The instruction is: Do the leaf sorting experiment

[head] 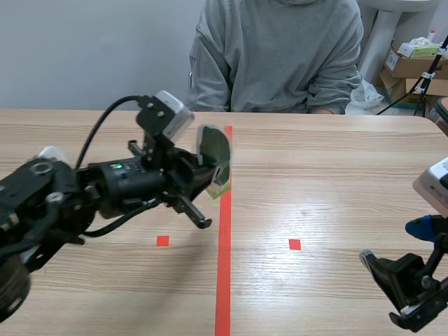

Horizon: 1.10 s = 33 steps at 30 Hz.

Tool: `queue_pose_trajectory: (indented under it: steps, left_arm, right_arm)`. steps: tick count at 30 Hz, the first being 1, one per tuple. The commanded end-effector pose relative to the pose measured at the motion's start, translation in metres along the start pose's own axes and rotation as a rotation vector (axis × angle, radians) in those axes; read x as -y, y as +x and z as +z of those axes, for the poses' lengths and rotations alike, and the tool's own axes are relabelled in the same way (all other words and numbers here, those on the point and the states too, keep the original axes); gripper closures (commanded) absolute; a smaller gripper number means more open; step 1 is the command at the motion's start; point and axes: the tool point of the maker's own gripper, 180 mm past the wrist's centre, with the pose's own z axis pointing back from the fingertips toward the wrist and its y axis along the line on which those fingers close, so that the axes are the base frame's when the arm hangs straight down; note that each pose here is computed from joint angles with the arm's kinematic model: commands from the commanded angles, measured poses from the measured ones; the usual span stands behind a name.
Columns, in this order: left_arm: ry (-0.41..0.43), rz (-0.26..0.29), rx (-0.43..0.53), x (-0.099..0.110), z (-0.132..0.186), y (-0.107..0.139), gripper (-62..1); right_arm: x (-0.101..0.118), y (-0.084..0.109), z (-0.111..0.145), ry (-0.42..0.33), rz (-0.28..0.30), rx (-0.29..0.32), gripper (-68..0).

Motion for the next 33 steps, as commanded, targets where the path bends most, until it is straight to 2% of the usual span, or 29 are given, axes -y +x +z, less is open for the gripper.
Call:
queue_pose_trajectory:
  steps: [1,3,6,12,17,25,30,33]
  left_arm:
    - [0.026,0.026,0.027,-0.002,0.019,0.002,-4.1]
    - [0.080,0.025,0.047,-0.008,0.043,0.005,-4.1]
    - [0.169,0.054,0.078,-0.022,0.075,0.005,-4.1]
    - [0.338,0.088,0.061,-0.057,0.129,-0.018,-4.1]
    - [0.464,0.083,0.008,-0.098,0.163,-0.042,-4.1]
    - [0.609,0.136,-0.109,-0.159,0.191,-0.094,-4.1]
    - [0.688,0.157,-0.137,-0.182,0.200,-0.112,-4.1]
    - [0.706,0.178,-0.146,-0.186,0.202,-0.121,-4.1]
  right_arm:
    - [0.005,0.012,0.001,-0.009,0.018,0.036,-44.1]
    - [0.006,0.013,0.000,-0.011,0.018,0.039,-44.1]
    - [0.007,0.014,0.000,-0.013,0.019,0.042,-44.1]
    - [0.007,0.015,0.000,-0.014,0.019,0.045,-44.1]
    - [0.007,0.015,0.000,-0.014,0.019,0.045,-44.1]
    - [0.007,0.015,0.000,-0.014,0.019,0.045,-44.1]
    - [0.007,0.015,0.000,-0.014,0.019,0.045,-44.1]
    - [0.007,0.015,0.000,-0.014,0.019,0.045,-44.1]
